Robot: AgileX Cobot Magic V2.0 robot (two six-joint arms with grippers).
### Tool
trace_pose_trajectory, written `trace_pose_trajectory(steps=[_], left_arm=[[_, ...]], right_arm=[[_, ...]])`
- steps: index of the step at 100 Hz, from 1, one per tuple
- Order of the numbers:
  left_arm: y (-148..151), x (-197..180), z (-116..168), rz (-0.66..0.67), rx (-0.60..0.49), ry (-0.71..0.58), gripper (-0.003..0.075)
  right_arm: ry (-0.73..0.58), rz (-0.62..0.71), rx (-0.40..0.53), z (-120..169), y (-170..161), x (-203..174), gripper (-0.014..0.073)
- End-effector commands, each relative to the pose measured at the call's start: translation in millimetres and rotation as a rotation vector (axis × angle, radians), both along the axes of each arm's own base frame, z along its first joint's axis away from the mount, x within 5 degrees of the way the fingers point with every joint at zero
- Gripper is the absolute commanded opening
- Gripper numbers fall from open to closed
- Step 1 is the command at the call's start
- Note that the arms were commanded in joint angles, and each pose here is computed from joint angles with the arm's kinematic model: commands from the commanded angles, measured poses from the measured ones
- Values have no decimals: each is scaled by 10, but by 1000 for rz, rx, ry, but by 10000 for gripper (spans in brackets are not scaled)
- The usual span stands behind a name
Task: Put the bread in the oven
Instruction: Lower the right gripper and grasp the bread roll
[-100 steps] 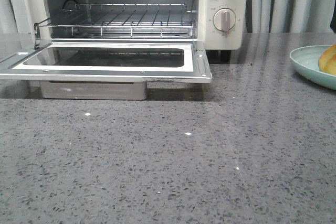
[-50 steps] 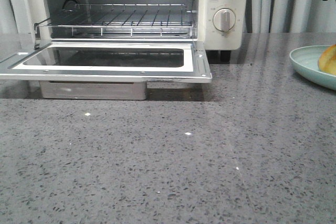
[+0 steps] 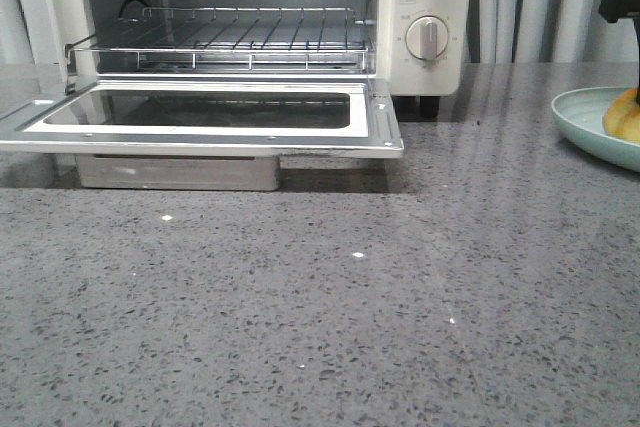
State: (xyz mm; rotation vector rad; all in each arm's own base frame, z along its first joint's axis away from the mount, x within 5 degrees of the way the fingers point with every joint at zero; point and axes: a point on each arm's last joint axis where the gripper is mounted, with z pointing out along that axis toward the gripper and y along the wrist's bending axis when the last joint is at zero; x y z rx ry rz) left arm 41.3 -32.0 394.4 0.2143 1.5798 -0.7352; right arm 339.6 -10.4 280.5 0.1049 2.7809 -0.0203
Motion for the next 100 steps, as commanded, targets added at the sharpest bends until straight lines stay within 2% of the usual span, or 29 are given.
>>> trace_pose_trajectory(steps=[1, 8, 15, 20, 35, 55, 67, 76, 86, 100], left_arm=[[14, -13, 140, 2, -57, -74, -21], [14, -13, 140, 2, -57, -74, -21], [14, -13, 140, 2, -57, -74, -21], [14, -13, 140, 2, -57, -74, -21], [15, -13, 140, 3, -56, -75, -21], [120, -136, 193, 42, -25, -165, -22], [229, -264, 259, 102, 18, -219, -22], [279, -323, 284, 160, 61, -199, -22], [310, -372, 274, 216, 81, -178, -22], [328, -436, 263, 265, 72, -180, -21]], right_arm=[[-53, 4, -16, 131, -22, 14, 400], [-36, 4, -16, 111, -23, 11, 395], [-26, 3, -16, 103, -23, 6, 335], [-21, 3, -15, 101, -23, 2, 253], [-2, 3, -15, 99, -22, -14, -76], [43, 1, -4, 222, -1, -46, -69], [42, 26, -5, 426, 83, -95, -69], [27, 53, -6, 613, 175, -156, -69], [15, 133, -10, 826, 357, -269, -69], [-91, 283, -14, 1131, 691, -487, -69]])
